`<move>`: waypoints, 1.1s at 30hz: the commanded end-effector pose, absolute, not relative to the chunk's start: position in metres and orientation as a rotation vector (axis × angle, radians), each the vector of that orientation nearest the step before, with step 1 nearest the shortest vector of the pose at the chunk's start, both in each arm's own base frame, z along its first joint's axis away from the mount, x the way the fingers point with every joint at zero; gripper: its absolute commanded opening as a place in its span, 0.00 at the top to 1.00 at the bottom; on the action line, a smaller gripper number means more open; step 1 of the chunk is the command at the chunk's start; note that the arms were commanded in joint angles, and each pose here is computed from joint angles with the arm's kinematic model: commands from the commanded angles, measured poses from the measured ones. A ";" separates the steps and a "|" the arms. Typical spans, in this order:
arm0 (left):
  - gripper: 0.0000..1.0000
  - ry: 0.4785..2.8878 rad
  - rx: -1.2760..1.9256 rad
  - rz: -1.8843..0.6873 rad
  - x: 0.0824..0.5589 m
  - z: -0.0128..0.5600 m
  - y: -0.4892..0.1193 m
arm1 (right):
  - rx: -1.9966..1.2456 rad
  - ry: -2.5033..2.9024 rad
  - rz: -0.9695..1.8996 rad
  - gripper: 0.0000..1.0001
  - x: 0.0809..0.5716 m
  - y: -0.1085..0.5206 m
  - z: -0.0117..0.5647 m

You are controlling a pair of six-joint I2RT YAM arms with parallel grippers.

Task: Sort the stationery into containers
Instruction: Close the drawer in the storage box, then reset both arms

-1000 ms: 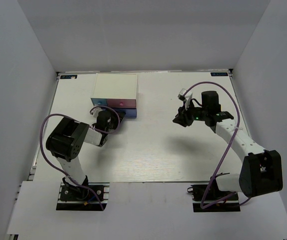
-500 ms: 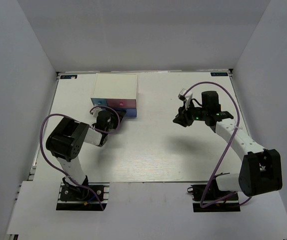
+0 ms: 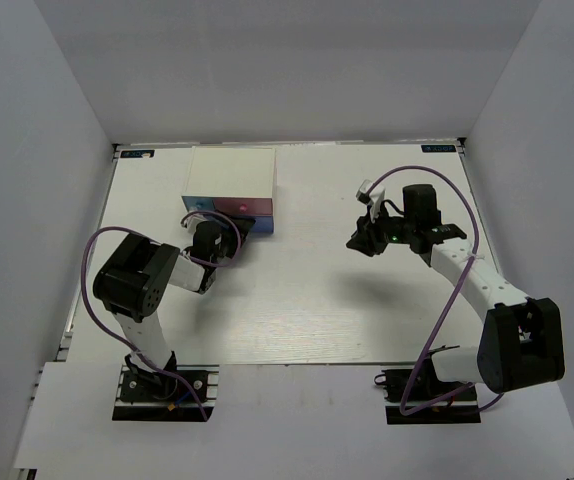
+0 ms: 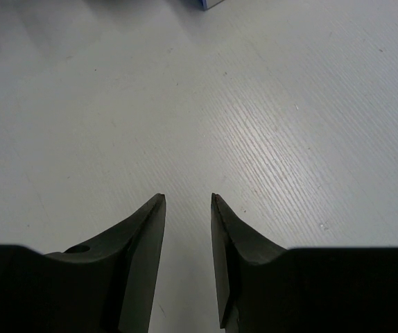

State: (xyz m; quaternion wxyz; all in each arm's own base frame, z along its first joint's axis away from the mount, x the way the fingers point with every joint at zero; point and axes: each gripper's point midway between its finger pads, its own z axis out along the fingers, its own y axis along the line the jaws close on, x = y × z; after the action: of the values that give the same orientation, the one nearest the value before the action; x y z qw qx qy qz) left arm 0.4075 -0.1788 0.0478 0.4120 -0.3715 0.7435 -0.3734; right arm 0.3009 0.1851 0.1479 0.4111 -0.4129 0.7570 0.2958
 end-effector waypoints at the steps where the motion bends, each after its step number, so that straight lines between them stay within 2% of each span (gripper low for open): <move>1: 0.22 1.829 -0.916 -0.980 0.413 0.061 -0.180 | -1.052 1.878 0.758 0.61 0.298 0.186 0.152; 6: 0.21 1.847 -0.920 -0.995 0.404 0.059 -0.180 | -1.054 1.877 0.754 0.61 0.297 0.185 0.152; 10: 0.25 1.896 -0.896 -1.029 0.385 0.053 -0.187 | -1.057 1.879 0.757 0.61 0.294 0.184 0.150; 13: 0.26 1.983 -0.863 -1.057 0.355 0.037 -0.191 | -1.060 1.883 0.762 0.61 0.291 0.185 0.148; 15: 0.26 1.994 -0.816 -1.110 0.341 0.044 -0.195 | -1.066 1.884 0.754 0.56 0.291 0.183 0.146; 17: 0.26 2.045 -0.764 -1.126 0.320 0.038 -0.195 | -1.065 1.899 0.752 0.28 0.290 0.182 0.143; 18: 0.26 2.061 -0.732 -1.132 0.313 0.038 -0.196 | -1.066 1.899 0.749 0.10 0.290 0.182 0.143; 21: 0.16 2.147 -0.561 -1.139 0.290 0.043 -0.204 | -1.040 1.928 0.744 0.10 0.290 0.180 0.140; 23: 0.03 2.199 -0.440 -1.136 0.274 0.048 -0.207 | -1.015 1.946 0.735 0.10 0.291 0.179 0.138; 24: 0.00 2.200 -0.417 -1.124 0.271 0.052 -0.206 | -0.990 1.947 0.732 0.10 0.294 0.178 0.141; 29: 0.00 2.154 -0.264 -1.063 0.259 0.089 -0.200 | -0.792 2.059 0.661 0.10 0.311 0.167 0.138; 30: 0.00 2.070 -0.193 -1.058 0.260 0.116 -0.201 | -0.719 2.090 0.667 0.10 0.313 0.167 0.140; 33: 0.00 2.002 -0.154 -0.971 0.262 0.139 -0.188 | -0.620 2.126 0.587 0.10 0.323 0.155 0.139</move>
State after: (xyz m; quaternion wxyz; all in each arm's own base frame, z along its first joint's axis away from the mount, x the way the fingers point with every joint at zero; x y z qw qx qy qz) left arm 0.2634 -0.1989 0.1285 0.4097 -0.0985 0.7956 -0.4353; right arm 0.3046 0.1671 0.1259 0.3832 -0.3115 0.8286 0.2636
